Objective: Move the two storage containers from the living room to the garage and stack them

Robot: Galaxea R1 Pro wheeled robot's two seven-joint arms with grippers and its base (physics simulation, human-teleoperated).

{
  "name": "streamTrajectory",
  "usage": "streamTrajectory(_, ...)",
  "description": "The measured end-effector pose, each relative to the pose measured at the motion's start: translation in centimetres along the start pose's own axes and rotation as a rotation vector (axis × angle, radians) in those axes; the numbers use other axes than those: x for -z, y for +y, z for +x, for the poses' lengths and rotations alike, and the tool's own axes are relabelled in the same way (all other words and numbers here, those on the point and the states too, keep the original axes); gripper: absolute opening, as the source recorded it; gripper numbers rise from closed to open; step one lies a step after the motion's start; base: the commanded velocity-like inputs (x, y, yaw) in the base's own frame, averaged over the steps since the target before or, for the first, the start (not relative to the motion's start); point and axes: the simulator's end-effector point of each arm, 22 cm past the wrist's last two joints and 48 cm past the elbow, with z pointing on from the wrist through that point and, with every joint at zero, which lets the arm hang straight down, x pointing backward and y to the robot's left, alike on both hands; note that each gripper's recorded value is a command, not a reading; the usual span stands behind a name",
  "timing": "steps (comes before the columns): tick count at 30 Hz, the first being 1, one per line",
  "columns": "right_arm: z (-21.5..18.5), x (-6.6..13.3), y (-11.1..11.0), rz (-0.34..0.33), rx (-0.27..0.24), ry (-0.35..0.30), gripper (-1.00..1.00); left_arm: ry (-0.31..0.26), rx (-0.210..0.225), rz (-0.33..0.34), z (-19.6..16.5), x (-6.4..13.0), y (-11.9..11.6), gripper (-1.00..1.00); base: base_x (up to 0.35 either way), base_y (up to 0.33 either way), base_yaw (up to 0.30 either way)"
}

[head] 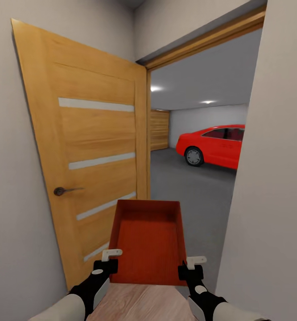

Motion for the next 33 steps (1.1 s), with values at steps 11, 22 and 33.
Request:
streamTrajectory(11,0.03,-0.04,0.01,0.000,0.000,0.001,-1.00,0.001,0.000,0.000,0.04,-0.05,0.00,-1.00,0.137,0.109,-0.283)
streamTrajectory(22,0.03,-0.03,0.02,0.000,0.000,0.001,-1.00,0.000,-0.001,0.000,0.03,-0.04,0.02,-1.00,0.008,0.005,-0.265)
streamTrajectory(33,0.05,-0.01,0.03,-0.001,0.001,0.002,-1.00,0.002,0.001,-0.001,0.10,0.00,0.03,-1.00,0.204,0.198,-0.023)
